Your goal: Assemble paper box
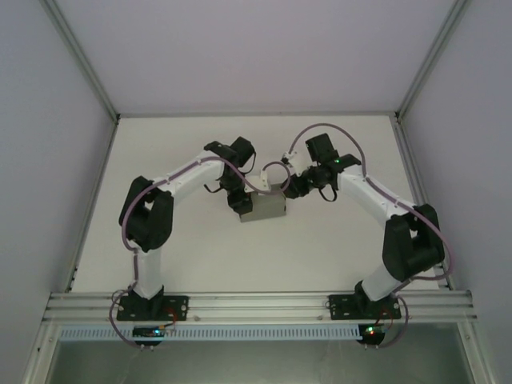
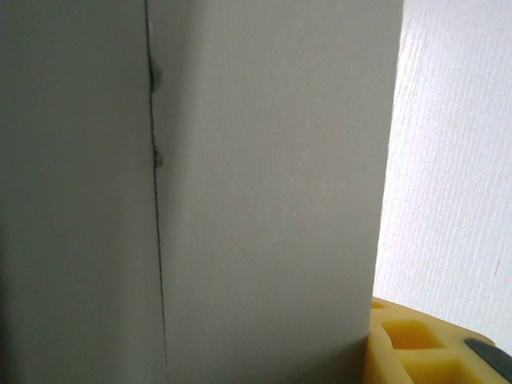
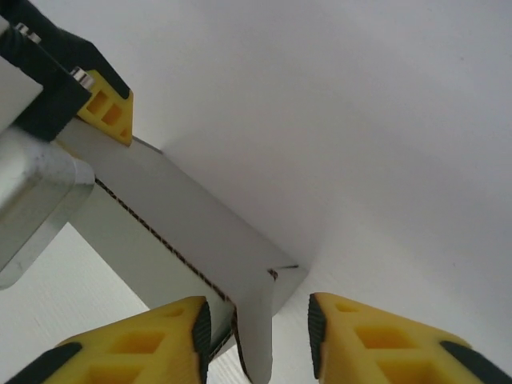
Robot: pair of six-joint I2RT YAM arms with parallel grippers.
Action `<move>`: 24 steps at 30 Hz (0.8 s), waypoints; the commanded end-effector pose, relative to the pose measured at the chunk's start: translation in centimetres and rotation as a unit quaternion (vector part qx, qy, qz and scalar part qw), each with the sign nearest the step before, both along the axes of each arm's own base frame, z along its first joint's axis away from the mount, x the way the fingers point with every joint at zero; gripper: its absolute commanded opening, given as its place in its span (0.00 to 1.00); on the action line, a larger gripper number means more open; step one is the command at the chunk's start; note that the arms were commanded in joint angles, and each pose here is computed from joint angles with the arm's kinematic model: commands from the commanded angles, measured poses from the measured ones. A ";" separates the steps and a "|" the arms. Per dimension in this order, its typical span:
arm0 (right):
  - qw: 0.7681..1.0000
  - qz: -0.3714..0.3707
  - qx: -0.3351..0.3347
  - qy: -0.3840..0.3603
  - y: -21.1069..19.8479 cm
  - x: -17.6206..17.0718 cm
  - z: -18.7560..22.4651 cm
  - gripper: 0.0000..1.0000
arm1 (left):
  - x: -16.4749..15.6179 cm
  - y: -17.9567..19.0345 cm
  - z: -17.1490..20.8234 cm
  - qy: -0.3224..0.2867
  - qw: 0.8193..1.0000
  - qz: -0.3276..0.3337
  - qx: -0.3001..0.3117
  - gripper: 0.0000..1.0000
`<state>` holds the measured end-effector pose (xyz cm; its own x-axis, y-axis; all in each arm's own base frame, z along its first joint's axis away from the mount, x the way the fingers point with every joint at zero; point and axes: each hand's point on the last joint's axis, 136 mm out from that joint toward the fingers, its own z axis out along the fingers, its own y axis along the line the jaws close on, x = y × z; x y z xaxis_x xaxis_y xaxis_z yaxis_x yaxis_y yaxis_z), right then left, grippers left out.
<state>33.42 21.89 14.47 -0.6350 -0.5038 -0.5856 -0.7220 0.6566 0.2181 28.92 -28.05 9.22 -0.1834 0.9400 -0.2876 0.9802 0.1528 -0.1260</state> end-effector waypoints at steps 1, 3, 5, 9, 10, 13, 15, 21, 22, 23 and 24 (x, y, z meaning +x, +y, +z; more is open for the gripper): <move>1.000 0.028 0.012 -0.001 1.2 -0.2 1.2 0.31 | -1.0 0.5 -0.8 0.038 0.999 0.002 0.014 0.27; 1.000 0.026 0.001 0.013 1.2 -0.6 0.9 0.26 | -1.0 0.5 -0.8 0.037 0.999 0.003 0.014 0.27; 0.999 0.029 -0.007 0.016 1.5 -1.0 0.9 0.17 | -0.9 0.5 -0.8 0.037 0.999 0.007 0.015 0.28; 0.999 0.009 -0.035 0.024 1.5 -1.7 0.9 0.06 | -0.6 0.3 -0.5 0.032 0.999 0.014 0.013 0.27; 0.999 -0.004 -0.046 0.025 1.3 -1.9 0.8 0.06 | -0.5 0.2 -0.5 0.031 0.999 0.017 0.011 0.27; 0.996 -0.067 -0.053 0.012 1.1 -1.5 0.6 0.05 | -0.2 -0.1 -0.2 0.026 0.999 0.023 0.004 0.28; 0.990 -0.136 -0.024 0.012 1.4 -0.7 0.9 0.04 | -0.1 -0.3 -0.2 0.026 0.999 0.027 0.002 0.28; 0.954 -0.293 0.043 -0.039 0.9 0.5 0.5 0.00 | 0.3 -0.8 -0.4 0.022 0.999 0.035 -0.004 0.31; 0.953 -0.295 0.064 -0.036 1.2 0.3 0.2 0.00 | 0.2 -0.8 -0.5 0.021 0.999 0.036 -0.004 0.31; 0.951 -0.295 0.082 -0.033 1.3 0.1 -0.2 0.00 | 0.2 -0.8 -0.5 0.020 0.999 0.036 -0.004 0.31; 0.949 -0.300 0.090 -0.033 1.1 0.0 -0.6 0.00 | 0.3 -0.8 -0.5 0.019 0.999 0.036 -0.004 0.32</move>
<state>33.02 23.10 14.66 -0.7280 -0.1241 -0.6742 -0.3610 0.9055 0.2232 28.58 -27.69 9.27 -0.2477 0.9321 -0.2641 0.9643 0.2109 -0.1600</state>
